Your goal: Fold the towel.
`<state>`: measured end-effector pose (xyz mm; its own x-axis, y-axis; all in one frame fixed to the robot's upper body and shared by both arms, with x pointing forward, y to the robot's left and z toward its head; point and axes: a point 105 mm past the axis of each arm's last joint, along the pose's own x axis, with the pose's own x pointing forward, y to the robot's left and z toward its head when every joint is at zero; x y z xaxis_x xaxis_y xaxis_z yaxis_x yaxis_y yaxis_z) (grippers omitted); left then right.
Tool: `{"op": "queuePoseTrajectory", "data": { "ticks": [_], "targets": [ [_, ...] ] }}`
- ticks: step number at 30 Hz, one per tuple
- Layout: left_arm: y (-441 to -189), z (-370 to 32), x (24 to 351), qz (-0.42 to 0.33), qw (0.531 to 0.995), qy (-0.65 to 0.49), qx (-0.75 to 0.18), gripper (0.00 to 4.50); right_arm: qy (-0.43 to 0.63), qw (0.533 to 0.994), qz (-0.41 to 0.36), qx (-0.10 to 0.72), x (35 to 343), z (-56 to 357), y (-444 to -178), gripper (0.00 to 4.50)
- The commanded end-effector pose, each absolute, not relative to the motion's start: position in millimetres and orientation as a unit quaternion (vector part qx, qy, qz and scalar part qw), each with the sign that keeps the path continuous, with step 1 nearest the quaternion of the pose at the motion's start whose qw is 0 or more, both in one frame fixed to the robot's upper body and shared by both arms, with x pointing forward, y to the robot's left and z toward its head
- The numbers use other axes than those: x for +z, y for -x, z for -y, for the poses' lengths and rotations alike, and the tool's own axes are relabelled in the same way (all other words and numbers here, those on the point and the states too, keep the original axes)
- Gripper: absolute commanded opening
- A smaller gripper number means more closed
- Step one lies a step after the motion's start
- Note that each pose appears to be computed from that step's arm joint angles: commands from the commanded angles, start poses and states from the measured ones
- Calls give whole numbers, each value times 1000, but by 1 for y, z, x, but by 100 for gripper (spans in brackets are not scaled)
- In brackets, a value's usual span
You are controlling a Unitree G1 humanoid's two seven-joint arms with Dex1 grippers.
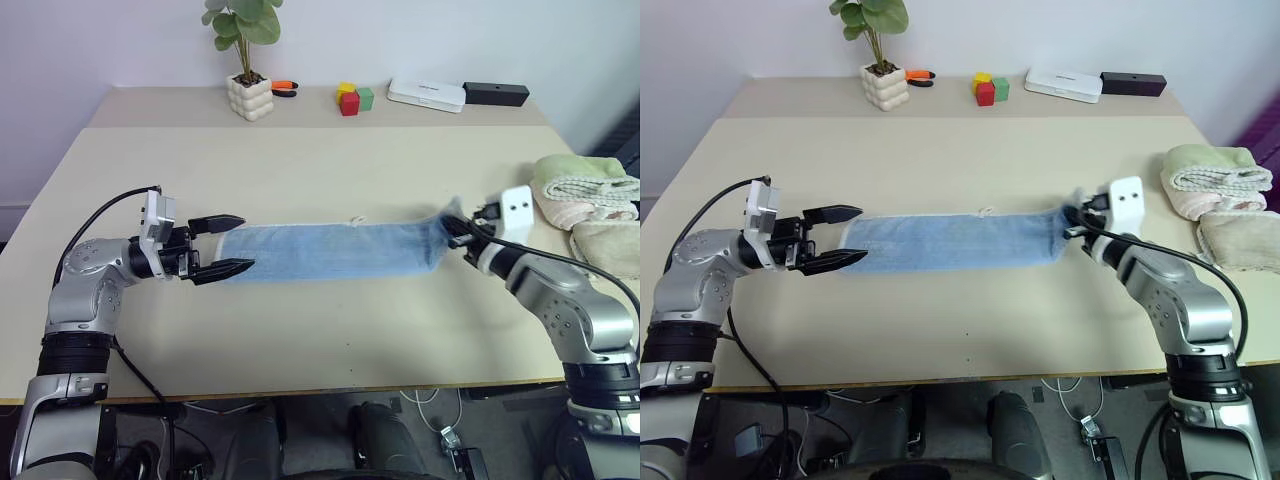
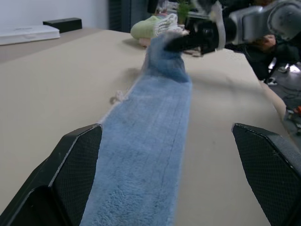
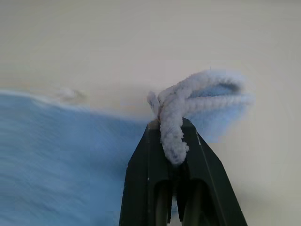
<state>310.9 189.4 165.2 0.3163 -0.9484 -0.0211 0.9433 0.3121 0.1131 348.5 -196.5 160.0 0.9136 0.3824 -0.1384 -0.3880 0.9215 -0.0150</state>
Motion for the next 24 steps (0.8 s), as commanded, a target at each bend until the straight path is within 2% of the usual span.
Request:
{"op": "queuePoseTrajectory", "data": {
  "ticks": [1, 7, 11, 15, 18, 24],
  "targets": [
    [-311, -192, 176, 46, 812, -66, -579, 450, 36, 965, -60, 253, 166, 164, -341, 9],
    [-310, -193, 176, 45, 812, -65, -578, 450, 28, 955, -82, 282, 154, 142, -337, 9],
    [-307, -195, 175, 44, 816, -64, -572, 450, 24, 930, -95, 355, 141, 91, -336, 9],
    [-303, -195, 175, 42, 818, -65, -570, 450, 25, 917, -104, 385, 136, 76, -332, 9],
    [-301, -197, 176, 41, 820, -66, -567, 450, 26, 891, -110, 440, 136, 61, -314, 9],
    [-298, -196, 174, 40, 824, -64, -562, 450, 33, 891, -126, 435, 124, 57, -317, 9]
  ]
}}
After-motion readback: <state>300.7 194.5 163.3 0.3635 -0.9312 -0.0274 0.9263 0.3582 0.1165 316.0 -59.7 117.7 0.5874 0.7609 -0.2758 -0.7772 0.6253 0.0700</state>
